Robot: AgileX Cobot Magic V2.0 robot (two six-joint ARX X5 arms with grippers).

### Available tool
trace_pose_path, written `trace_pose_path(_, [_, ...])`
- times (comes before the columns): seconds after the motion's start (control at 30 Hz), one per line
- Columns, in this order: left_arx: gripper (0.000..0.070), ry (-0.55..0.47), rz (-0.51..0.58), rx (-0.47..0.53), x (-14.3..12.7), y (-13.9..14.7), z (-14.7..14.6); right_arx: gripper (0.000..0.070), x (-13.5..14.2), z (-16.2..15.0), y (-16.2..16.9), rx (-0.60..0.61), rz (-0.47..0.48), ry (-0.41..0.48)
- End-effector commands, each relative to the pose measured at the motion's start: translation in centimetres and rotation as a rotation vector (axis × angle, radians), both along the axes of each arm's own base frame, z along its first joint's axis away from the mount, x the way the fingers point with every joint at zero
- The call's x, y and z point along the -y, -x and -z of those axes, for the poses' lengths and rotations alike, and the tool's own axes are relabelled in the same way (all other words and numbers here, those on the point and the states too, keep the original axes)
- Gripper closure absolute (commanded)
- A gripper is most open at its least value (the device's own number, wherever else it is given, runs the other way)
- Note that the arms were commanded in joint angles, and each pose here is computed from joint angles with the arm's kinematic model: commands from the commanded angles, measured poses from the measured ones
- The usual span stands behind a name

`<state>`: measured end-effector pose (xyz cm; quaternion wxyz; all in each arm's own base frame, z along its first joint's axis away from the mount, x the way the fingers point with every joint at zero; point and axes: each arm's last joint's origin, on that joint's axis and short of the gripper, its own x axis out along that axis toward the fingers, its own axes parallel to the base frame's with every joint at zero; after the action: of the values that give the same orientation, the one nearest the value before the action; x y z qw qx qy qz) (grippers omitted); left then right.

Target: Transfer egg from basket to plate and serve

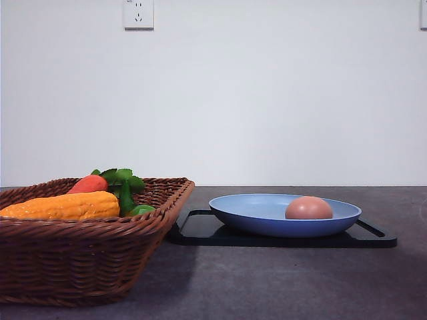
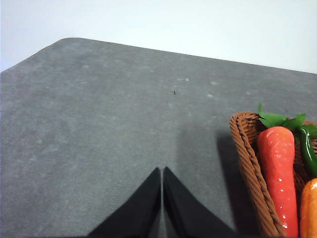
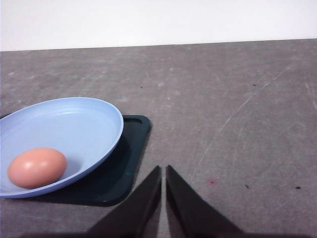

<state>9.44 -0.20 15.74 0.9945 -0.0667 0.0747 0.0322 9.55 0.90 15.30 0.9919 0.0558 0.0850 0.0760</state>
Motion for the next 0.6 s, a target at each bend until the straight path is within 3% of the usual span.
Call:
trace_pose_path(0.0, [0.07, 0.003, -0.003, -0.021, -0.01, -0.07, 0.61, 0.07, 0.02, -0.08, -0.01, 0.01, 0.008, -0.013])
trace_pose_path(0.57, [0.07, 0.003, -0.003, -0.021, -0.01, -0.07, 0.61, 0.07, 0.02, -0.09, -0.01, 0.01, 0.008, -0.013])
